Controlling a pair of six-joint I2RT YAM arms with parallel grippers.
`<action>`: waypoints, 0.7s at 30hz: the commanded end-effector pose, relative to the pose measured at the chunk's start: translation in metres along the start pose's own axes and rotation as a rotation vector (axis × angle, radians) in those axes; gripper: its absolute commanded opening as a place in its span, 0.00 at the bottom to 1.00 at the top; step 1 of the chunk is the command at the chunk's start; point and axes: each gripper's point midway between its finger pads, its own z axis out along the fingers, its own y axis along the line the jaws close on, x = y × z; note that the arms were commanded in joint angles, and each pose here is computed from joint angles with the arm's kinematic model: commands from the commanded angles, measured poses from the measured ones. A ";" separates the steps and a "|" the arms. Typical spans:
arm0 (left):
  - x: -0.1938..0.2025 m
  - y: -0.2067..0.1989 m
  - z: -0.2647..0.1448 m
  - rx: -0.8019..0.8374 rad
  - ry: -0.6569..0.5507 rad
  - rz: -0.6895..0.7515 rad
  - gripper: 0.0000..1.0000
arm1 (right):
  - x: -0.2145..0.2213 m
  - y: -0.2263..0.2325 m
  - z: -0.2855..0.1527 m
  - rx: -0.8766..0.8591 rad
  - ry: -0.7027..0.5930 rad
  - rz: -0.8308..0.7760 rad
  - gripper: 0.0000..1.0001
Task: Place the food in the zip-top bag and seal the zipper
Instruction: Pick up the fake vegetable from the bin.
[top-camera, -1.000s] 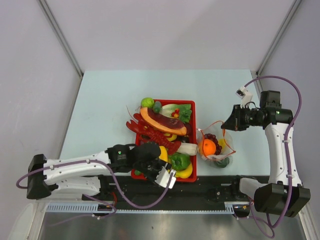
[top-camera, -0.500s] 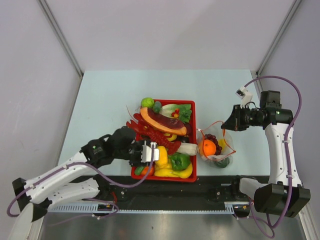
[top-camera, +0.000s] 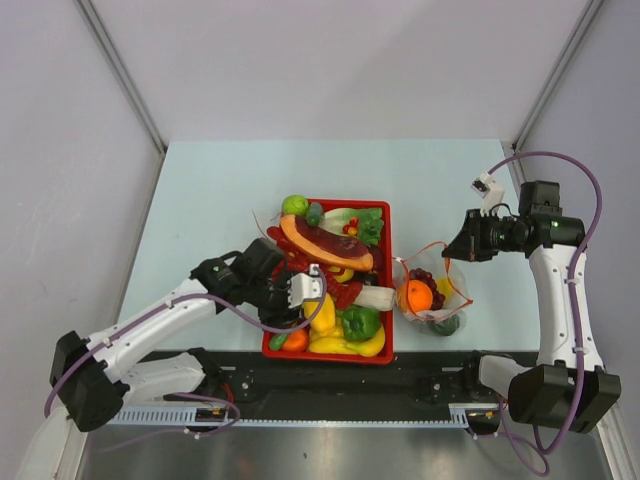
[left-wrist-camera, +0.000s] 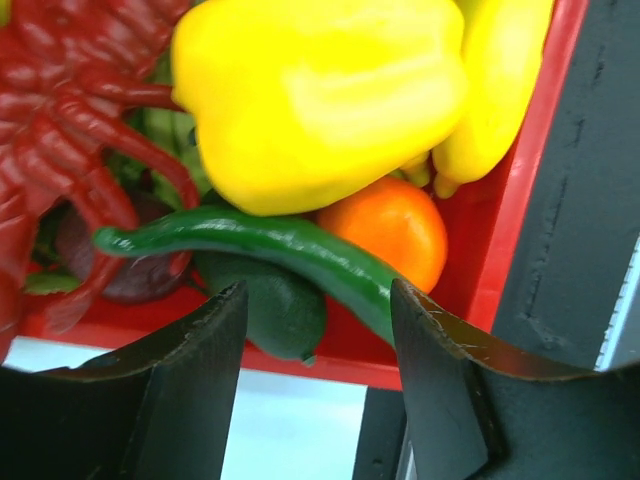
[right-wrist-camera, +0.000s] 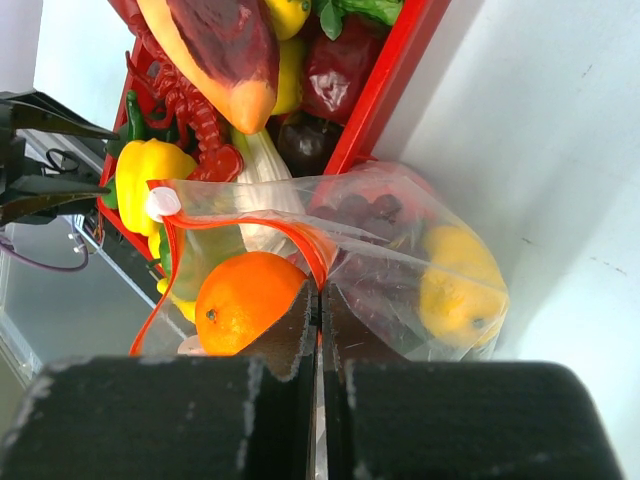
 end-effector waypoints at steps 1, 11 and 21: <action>-0.017 -0.003 0.004 0.055 -0.056 -0.031 0.65 | -0.007 0.001 0.000 -0.002 -0.025 -0.030 0.00; -0.052 0.036 -0.023 0.148 -0.219 -0.366 0.58 | -0.006 -0.002 0.001 0.003 -0.013 -0.030 0.00; -0.046 0.056 -0.008 0.164 -0.207 -0.744 0.55 | -0.006 -0.002 0.000 0.009 -0.018 -0.034 0.00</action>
